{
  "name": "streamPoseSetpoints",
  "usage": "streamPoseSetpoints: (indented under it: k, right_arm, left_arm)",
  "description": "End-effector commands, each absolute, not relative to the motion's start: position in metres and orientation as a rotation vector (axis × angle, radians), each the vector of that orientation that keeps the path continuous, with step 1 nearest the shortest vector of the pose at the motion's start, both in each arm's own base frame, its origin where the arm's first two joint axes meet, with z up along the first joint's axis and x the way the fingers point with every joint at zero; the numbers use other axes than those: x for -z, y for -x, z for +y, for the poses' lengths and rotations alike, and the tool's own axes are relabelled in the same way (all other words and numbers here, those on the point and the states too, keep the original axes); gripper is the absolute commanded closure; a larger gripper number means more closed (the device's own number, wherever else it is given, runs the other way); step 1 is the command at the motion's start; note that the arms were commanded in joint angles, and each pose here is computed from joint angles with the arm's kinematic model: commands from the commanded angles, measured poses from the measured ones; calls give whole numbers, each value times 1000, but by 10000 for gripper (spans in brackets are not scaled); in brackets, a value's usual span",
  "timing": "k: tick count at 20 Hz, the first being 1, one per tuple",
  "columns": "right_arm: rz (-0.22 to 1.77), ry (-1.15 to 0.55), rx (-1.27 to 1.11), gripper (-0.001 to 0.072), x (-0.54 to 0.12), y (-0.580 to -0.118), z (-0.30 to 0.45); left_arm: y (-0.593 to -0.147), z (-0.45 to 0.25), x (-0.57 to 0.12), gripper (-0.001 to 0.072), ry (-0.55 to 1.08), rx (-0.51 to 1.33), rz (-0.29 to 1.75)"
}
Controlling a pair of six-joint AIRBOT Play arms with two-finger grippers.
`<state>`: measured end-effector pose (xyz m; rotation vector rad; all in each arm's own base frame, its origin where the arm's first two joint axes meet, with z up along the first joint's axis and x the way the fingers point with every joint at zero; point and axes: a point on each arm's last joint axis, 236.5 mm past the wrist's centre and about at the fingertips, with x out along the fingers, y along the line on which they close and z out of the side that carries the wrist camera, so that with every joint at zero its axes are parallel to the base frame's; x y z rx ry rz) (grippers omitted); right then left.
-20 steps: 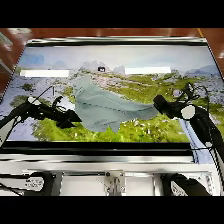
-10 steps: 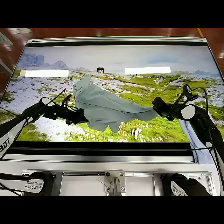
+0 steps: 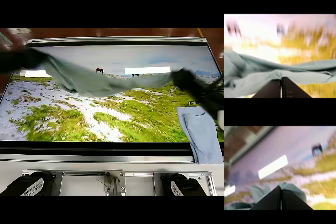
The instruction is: Fold the shirts.
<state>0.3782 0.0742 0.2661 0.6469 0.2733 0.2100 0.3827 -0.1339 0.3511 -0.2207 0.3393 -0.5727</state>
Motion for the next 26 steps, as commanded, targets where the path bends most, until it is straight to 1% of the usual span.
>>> streamPoseSetpoints:
  k: [1,2,3,5,7,9,12,15,18,21,24,26]
  right_arm:
    - [-191,-602,-296,652,-433,-297,56]
    - [-226,-603,-323,652,-452,-277,58]
    - [-221,-597,-350,652,-460,-262,63]
    - [-220,-574,-379,652,-469,-237,69]
    - [-259,-557,-388,652,-479,-215,68]
    - [-265,-549,-401,652,-481,-200,70]
    - [-183,-519,-417,653,-463,-189,79]
    - [-64,-458,-379,653,-432,-194,79]
    - [75,-469,-268,653,-396,-210,63]
    - [385,-448,-136,653,-318,-243,52]
    - [631,-449,-79,653,-240,-294,55]
    - [733,-460,-41,653,-187,-339,55]
  left_arm:
    - [-238,-104,-545,667,78,481,-176]
    - [-208,-102,-567,667,81,464,-242]
    - [-188,-102,-578,667,86,456,-275]
    - [-170,-96,-576,667,59,411,-275]
    - [-171,-84,-560,667,55,346,-206]
    - [-172,-86,-542,667,36,349,-132]
    - [-170,-91,-519,667,17,364,-37]
    - [-175,-91,-496,666,-6,371,56]
    - [-198,-81,-465,667,6,338,158]
    - [-245,-74,-400,667,63,335,350]
    - [-306,-65,-311,666,157,316,562]
    - [-354,-54,-257,666,229,273,627]
